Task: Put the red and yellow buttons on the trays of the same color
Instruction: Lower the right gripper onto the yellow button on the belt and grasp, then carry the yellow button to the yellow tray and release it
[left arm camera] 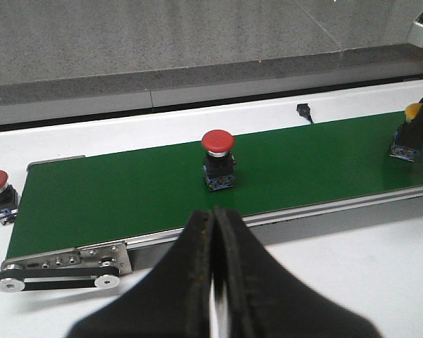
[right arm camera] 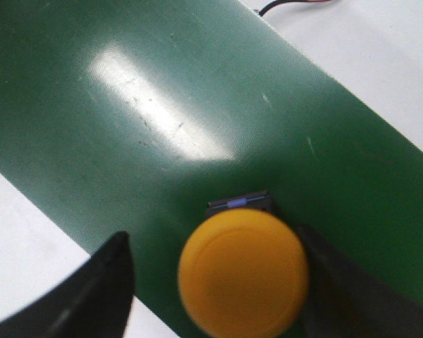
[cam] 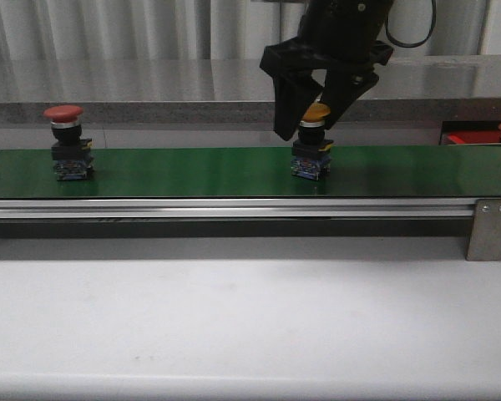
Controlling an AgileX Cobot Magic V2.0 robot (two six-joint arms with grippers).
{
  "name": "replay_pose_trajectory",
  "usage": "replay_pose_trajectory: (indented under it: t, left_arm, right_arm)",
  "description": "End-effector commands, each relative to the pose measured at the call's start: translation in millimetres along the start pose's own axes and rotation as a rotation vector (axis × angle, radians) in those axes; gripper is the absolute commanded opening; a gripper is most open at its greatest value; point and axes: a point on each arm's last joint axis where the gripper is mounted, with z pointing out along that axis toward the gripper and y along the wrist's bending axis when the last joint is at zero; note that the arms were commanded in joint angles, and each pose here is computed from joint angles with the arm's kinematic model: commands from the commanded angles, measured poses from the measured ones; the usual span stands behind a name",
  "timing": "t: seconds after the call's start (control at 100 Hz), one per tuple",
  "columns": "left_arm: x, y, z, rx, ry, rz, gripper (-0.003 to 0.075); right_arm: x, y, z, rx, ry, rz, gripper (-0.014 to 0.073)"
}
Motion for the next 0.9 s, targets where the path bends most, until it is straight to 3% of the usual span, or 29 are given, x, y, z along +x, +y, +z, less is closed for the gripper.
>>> replay_pose_trajectory:
  t: [0.0, 0.09, 0.23, 0.54, 0.89]
  left_arm:
    - [-13.1, -0.4, -3.0, 0.0, -0.094, -0.018, -0.002]
    - [-13.1, -0.4, -3.0, 0.0, -0.094, -0.018, -0.002]
    - [-13.1, -0.4, -3.0, 0.0, -0.094, -0.018, -0.002]
    - [-13.1, -0.4, -3.0, 0.0, -0.094, -0.018, -0.002]
    - [-13.1, -0.4, -3.0, 0.0, -0.094, -0.018, -0.002]
  right_arm:
    - [-14.4, 1.2, -32.9, 0.036, -0.123, -0.029, 0.0249]
    - [-14.4, -3.0, -33.6, 0.044, -0.131, -0.021, 0.0083]
    - [-14.0, -10.0, -38.9, 0.054, -0.146, 0.019, -0.0031]
    - [-2.3, -34.5, -85.1, 0.098, -0.206, 0.202, -0.0046]
    - [44.5, -98.6, -145.6, 0.23, -0.248, 0.423, -0.0046]
